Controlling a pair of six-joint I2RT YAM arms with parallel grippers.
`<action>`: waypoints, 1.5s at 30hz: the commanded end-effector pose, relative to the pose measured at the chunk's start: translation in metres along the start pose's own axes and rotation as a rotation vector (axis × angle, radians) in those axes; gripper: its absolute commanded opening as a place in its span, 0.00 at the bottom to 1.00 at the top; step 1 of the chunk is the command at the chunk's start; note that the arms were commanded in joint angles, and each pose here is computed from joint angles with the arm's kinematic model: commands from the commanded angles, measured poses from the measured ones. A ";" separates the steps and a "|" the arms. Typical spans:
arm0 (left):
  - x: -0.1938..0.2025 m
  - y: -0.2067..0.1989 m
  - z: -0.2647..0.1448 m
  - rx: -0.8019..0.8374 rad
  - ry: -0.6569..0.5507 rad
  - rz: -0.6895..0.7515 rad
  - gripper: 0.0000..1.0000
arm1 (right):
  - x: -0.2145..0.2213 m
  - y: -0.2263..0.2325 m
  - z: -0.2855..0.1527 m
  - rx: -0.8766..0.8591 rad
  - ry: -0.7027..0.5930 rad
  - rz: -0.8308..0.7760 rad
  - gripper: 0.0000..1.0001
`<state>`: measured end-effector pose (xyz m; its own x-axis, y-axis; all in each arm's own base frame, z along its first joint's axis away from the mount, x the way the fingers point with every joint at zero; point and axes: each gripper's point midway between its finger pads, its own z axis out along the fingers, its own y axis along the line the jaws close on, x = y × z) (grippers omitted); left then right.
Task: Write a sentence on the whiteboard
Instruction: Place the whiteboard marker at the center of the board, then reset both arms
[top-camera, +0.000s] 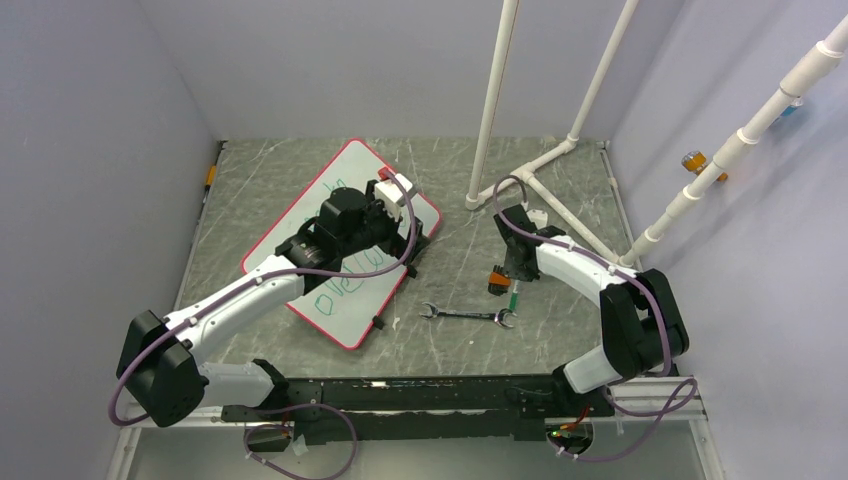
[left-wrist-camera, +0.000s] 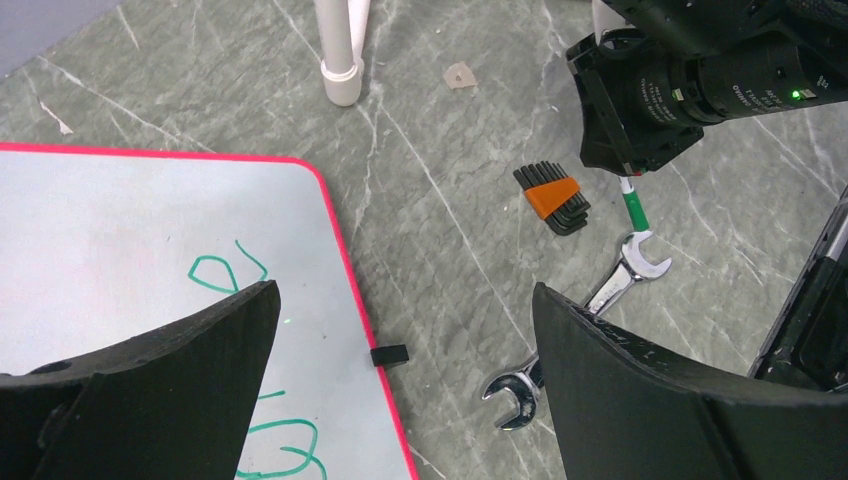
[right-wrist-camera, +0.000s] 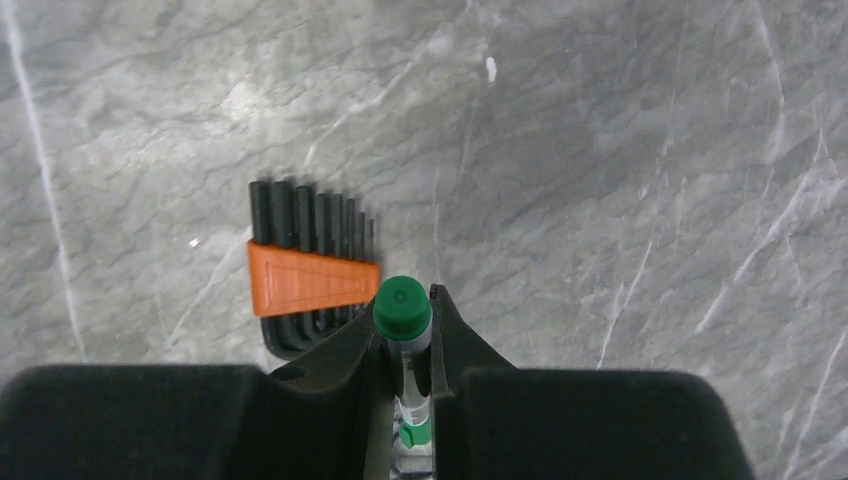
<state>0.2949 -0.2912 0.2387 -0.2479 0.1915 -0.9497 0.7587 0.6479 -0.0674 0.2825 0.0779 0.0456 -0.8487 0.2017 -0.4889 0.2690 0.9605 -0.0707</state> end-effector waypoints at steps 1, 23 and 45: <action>-0.005 0.006 -0.001 -0.035 -0.016 -0.014 1.00 | -0.011 0.007 0.008 -0.043 -0.037 0.078 0.05; -0.016 0.020 -0.013 -0.135 -0.024 -0.039 0.99 | -0.030 -0.011 -0.008 -0.047 -0.133 0.142 0.67; -0.067 0.081 -0.137 -0.638 -0.086 -0.142 0.99 | -0.109 0.040 -0.156 -0.657 -0.637 0.082 1.00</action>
<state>0.2996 -0.1892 0.3131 -0.2689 0.0698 -0.9606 0.3547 0.9344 -0.0315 0.3120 0.1050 0.2084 -0.4330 0.3234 -0.8414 -0.0136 0.9310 0.3648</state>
